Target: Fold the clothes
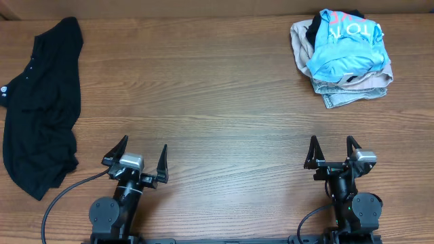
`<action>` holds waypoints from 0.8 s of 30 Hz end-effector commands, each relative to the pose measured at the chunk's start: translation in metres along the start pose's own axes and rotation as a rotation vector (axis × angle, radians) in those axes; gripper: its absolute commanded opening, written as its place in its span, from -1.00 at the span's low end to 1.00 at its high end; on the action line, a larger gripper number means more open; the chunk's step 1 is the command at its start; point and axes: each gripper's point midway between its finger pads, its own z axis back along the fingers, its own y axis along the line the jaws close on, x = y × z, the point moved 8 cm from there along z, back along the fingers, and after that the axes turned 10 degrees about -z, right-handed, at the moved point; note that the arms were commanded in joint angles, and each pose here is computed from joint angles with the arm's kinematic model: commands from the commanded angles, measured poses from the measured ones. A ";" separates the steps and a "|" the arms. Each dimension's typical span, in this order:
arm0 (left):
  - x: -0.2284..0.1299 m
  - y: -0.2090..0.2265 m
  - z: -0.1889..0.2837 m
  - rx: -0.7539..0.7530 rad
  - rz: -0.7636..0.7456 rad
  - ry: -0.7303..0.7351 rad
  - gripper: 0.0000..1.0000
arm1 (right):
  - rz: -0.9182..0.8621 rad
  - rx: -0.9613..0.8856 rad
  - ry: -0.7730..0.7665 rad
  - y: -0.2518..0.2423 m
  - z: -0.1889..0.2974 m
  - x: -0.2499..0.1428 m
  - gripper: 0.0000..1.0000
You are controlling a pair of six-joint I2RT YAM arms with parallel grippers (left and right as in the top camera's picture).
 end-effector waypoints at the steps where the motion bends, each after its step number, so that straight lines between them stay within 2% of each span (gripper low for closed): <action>1: 0.000 0.003 0.004 0.014 -0.020 -0.038 1.00 | 0.004 -0.010 -0.010 -0.002 0.000 -0.001 1.00; 9: -0.021 0.004 0.003 0.037 -0.006 0.027 0.99 | 0.004 -0.010 -0.010 -0.002 0.000 -0.001 1.00; 24: -0.021 0.006 0.003 0.046 -0.005 0.029 0.99 | 0.004 -0.010 -0.010 -0.002 0.000 -0.001 1.00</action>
